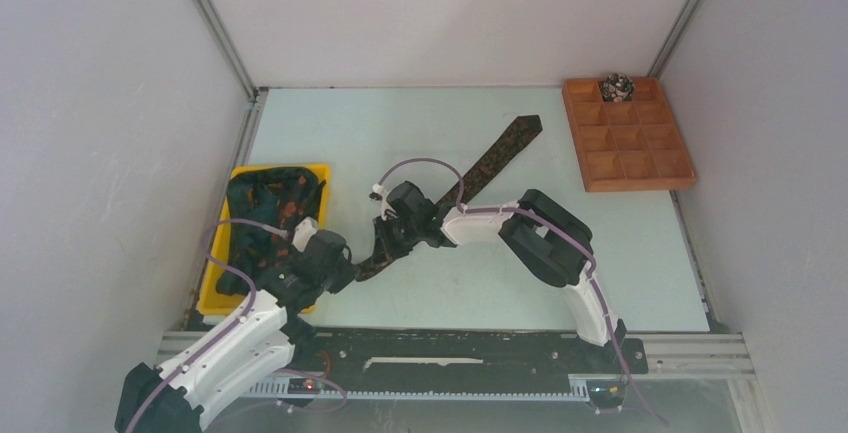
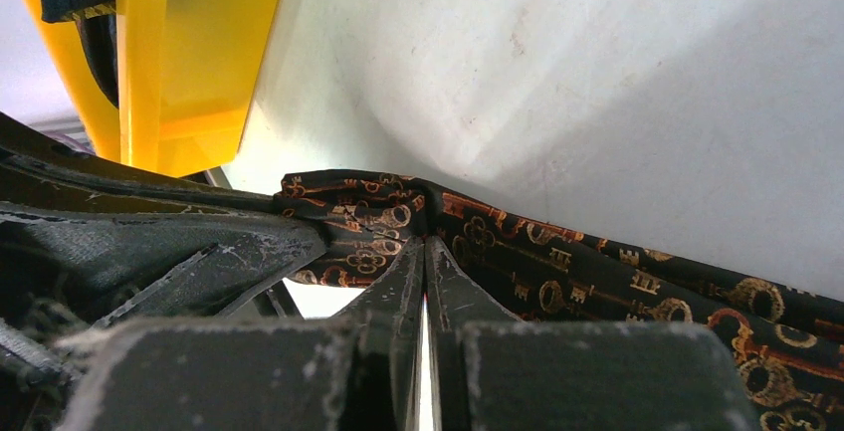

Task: Roll the ties
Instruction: Roll the tie at the center of the board.

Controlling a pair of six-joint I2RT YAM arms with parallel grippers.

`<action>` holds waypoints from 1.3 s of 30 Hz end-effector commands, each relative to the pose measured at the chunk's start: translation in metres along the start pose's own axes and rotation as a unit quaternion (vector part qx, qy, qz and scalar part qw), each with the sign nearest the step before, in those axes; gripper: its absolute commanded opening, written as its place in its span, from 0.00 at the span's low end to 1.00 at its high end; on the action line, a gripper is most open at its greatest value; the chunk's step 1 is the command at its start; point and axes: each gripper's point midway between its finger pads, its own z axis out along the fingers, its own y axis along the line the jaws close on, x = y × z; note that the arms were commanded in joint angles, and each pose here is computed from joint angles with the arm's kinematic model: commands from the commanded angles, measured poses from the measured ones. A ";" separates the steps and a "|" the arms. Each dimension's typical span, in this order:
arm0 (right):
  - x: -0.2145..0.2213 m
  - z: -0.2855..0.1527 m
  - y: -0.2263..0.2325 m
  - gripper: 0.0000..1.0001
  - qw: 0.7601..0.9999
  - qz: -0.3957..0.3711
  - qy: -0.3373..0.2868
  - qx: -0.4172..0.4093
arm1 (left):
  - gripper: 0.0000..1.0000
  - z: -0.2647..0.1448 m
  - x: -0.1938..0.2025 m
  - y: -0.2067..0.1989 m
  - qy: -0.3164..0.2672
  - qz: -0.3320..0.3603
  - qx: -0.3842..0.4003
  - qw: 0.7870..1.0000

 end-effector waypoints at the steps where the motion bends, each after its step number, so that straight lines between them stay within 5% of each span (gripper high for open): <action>1: -0.009 0.004 0.011 0.02 1.000 -0.021 -0.008 -0.011 | 0.00 -0.010 -0.011 -0.016 -0.009 0.008 0.018 1.000; 39: 0.002 0.018 0.036 0.00 0.998 -0.024 0.016 -0.050 | 0.00 -0.007 -0.020 -0.035 0.005 0.042 -0.015 0.999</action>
